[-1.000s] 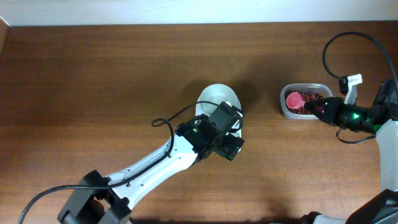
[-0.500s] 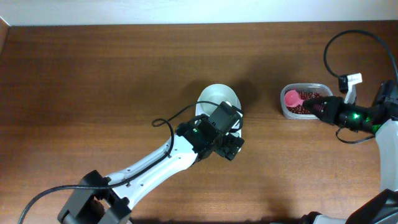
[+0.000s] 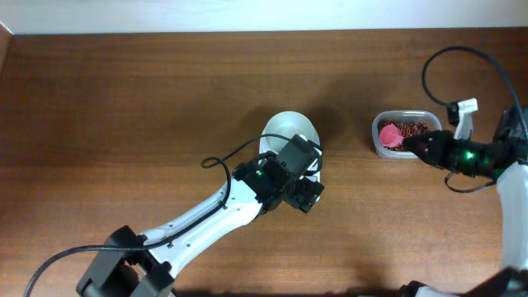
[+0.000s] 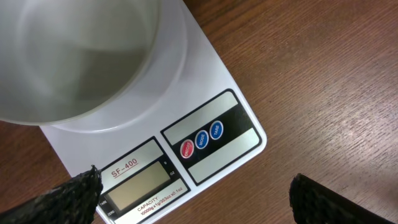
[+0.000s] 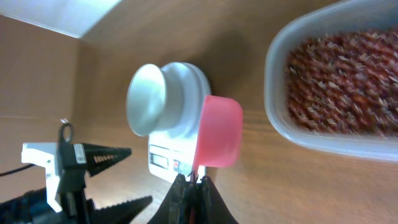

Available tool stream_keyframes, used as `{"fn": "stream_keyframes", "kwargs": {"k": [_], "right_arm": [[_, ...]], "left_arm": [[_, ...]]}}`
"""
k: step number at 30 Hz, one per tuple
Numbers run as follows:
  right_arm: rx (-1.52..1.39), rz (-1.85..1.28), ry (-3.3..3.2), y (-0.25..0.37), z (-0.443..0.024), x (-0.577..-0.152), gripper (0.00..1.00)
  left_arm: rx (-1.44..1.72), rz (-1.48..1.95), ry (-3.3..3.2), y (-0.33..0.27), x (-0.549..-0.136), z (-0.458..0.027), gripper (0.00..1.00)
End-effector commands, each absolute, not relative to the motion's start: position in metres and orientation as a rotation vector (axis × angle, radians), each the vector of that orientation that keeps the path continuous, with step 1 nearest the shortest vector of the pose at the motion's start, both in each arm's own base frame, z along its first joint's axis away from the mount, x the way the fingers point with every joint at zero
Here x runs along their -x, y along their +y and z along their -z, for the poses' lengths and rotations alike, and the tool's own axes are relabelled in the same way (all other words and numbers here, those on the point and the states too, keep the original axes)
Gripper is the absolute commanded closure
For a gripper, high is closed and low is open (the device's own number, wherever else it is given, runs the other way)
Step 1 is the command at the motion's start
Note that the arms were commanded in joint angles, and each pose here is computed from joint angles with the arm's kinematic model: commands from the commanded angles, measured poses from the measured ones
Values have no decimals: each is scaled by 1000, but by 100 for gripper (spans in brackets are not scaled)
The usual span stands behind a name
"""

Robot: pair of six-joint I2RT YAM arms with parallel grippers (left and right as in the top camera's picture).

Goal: Scoop and weigh 50g on scale

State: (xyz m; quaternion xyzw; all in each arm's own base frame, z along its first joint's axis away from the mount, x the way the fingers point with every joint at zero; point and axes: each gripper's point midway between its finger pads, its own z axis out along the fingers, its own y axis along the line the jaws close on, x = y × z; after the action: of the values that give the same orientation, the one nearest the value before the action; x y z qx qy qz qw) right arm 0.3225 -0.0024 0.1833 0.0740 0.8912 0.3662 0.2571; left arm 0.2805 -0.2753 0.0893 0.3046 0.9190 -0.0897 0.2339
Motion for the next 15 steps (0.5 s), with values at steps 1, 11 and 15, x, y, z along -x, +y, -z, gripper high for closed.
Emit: {"fn": "stream_keyframes", "kwargs": {"k": [1,11,15], "right_arm": [[-289,-734,2511,-20,-185,-303,96],[-411,-679,2490,-19,-202,-283,96],[-436,-686,2487,-19,-202,-283,96]], "left_arm": [[-849,260,2512,-280,-281,-93,1],[-849,260,2512,-280,-281,-93,1],[-849,260,2512,-280,-281,-93,1]]}}
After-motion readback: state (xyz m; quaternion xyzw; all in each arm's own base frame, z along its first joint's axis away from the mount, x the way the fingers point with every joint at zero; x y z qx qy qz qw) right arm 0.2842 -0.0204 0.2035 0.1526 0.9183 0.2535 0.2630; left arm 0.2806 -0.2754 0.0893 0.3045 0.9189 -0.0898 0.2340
